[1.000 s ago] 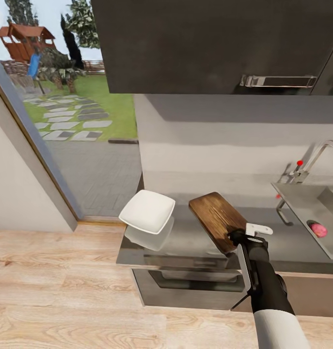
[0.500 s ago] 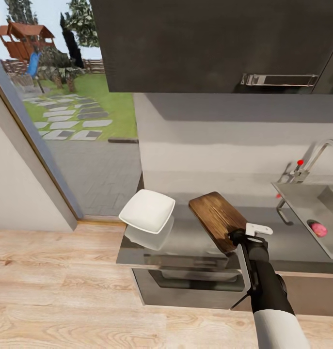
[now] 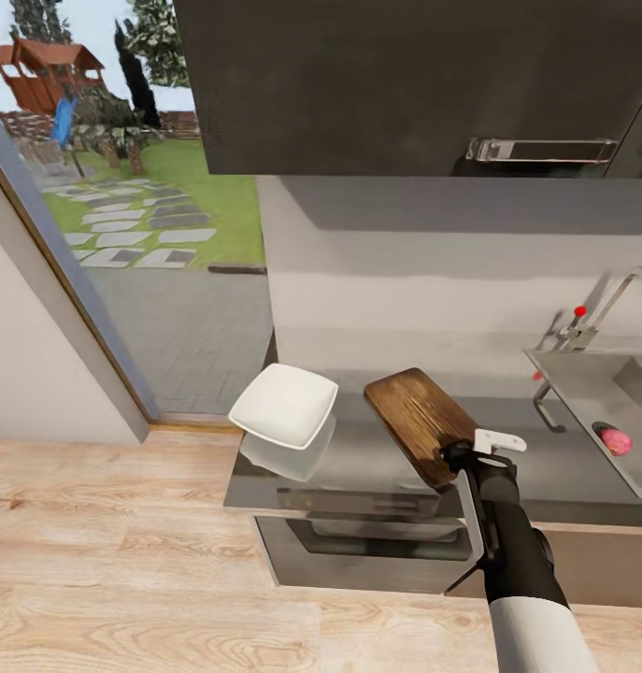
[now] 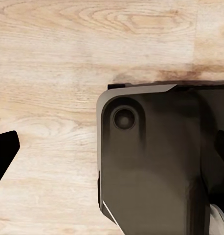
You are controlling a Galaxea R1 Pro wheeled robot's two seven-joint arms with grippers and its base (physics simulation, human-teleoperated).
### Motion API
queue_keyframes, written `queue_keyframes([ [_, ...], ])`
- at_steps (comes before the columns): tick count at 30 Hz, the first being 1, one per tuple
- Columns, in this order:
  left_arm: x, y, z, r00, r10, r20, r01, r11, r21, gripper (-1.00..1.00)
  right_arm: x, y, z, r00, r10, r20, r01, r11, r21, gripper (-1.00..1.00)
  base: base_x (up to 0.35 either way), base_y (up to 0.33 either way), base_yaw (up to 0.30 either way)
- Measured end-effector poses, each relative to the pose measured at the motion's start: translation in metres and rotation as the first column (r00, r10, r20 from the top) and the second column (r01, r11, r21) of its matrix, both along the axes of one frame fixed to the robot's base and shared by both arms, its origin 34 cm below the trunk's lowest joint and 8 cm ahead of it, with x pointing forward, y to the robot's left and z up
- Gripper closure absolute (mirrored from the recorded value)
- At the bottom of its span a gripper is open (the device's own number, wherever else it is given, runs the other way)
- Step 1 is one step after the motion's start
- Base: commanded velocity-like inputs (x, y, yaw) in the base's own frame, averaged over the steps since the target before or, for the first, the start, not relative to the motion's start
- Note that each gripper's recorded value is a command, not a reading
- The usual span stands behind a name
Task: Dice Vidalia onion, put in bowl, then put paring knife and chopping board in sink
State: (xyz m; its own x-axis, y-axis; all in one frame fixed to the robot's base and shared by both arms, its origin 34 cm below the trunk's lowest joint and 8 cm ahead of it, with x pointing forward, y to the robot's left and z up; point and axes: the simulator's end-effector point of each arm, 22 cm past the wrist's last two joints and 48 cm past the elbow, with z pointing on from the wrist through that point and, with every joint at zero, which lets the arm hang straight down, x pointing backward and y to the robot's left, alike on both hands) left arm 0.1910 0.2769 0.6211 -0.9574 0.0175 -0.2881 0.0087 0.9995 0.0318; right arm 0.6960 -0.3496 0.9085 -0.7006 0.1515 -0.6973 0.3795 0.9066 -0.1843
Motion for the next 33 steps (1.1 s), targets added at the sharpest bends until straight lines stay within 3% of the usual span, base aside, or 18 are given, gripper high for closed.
queue_keyframes([
  [3,0.0000,0.0000,0.0000,1.000,0.000,0.000,0.000,1.000,0.000,-1.00,0.0000,0.0001,0.0000,1.000,0.000,0.000,0.000,1.000,0.000,-1.00,0.000,0.000,0.000],
  [4,-0.0001,0.0000,0.0000,1.000,0.000,0.000,0.000,1.000,0.000,-1.00,0.0000,0.0001,0.0000,1.000,0.000,0.000,0.000,1.000,0.001,1.00,0.000,0.000,0.000],
  [7,-0.0005,0.0000,-0.0001,1.000,0.000,-0.001,0.000,1.000,0.000,-1.00,0.0006,0.0013,-0.0007,1.000,0.000,0.003,0.000,1.000,0.007,1.00,0.000,0.000,0.000],
  [10,-0.0010,0.0000,-0.0003,1.000,0.000,-0.003,0.000,1.000,0.000,-1.00,-0.0008,-0.0071,0.0043,1.000,0.000,-0.008,0.000,0.999,-0.038,1.00,0.000,0.000,0.000],
  [33,0.0014,0.0000,0.0003,1.000,0.000,0.003,0.000,1.000,0.000,-1.00,0.0009,-0.0028,0.0059,1.000,-0.001,0.007,0.001,1.000,-0.012,1.00,0.000,0.000,-0.022],
])
